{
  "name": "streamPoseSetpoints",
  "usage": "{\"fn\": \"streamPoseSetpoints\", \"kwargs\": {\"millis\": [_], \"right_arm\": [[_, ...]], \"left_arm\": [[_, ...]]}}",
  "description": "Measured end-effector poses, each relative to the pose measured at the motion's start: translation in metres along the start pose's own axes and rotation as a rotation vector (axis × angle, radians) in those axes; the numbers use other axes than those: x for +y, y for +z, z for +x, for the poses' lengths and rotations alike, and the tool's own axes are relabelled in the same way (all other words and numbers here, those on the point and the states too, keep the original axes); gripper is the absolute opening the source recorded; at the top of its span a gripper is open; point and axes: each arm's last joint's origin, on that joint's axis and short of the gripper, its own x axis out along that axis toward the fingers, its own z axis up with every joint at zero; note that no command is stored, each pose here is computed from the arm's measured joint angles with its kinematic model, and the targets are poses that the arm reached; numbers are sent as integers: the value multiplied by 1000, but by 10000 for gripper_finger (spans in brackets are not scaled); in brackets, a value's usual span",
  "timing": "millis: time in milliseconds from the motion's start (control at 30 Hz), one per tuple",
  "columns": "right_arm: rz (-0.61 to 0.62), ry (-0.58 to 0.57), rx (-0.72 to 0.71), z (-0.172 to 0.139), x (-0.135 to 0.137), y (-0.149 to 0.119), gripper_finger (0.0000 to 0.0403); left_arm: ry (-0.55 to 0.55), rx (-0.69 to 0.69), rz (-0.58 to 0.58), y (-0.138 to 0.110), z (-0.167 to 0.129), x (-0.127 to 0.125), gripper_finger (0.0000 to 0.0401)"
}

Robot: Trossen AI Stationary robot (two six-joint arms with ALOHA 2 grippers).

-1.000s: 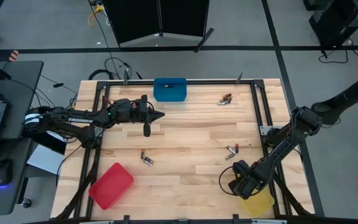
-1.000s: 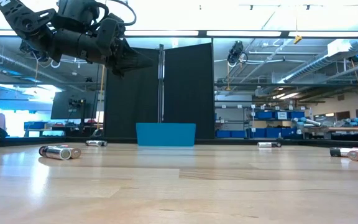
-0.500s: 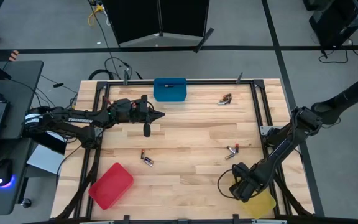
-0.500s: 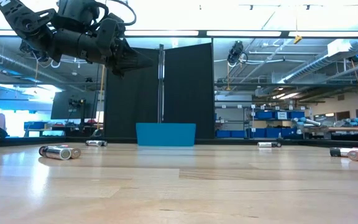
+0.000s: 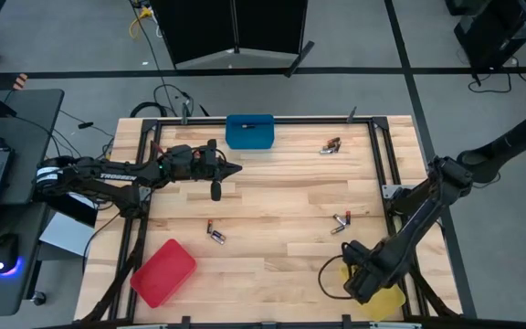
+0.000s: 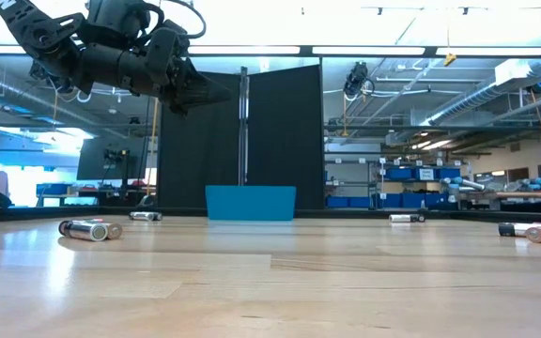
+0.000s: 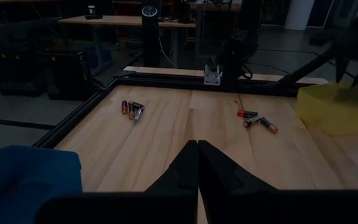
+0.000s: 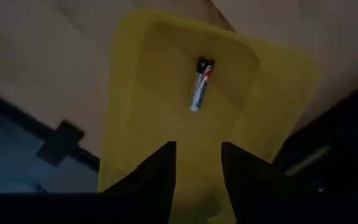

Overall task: Sort batteries
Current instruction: Put the black-red battery into the red bin

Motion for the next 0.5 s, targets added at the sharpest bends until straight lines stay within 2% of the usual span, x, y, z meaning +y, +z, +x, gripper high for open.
{"fn": "streamPoseSetpoints", "kwargs": {"millis": [100, 200, 367, 500], "right_arm": [[-58, -22, -53, -16, -1, 10, 128], [-136, -67, -165, -31, -5, 36, 98], [-309, -129, -267, -46, -18, 101, 14], [-445, -155, -318, -56, -37, 156, 16]], "left_arm": [[0, 0, 0, 0, 0, 0, 10], [0, -2, 0, 0, 0, 0, 10], [0, -2, 0, 0, 0, 0, 10], [0, -1, 0, 0, 0, 0, 10]]}}
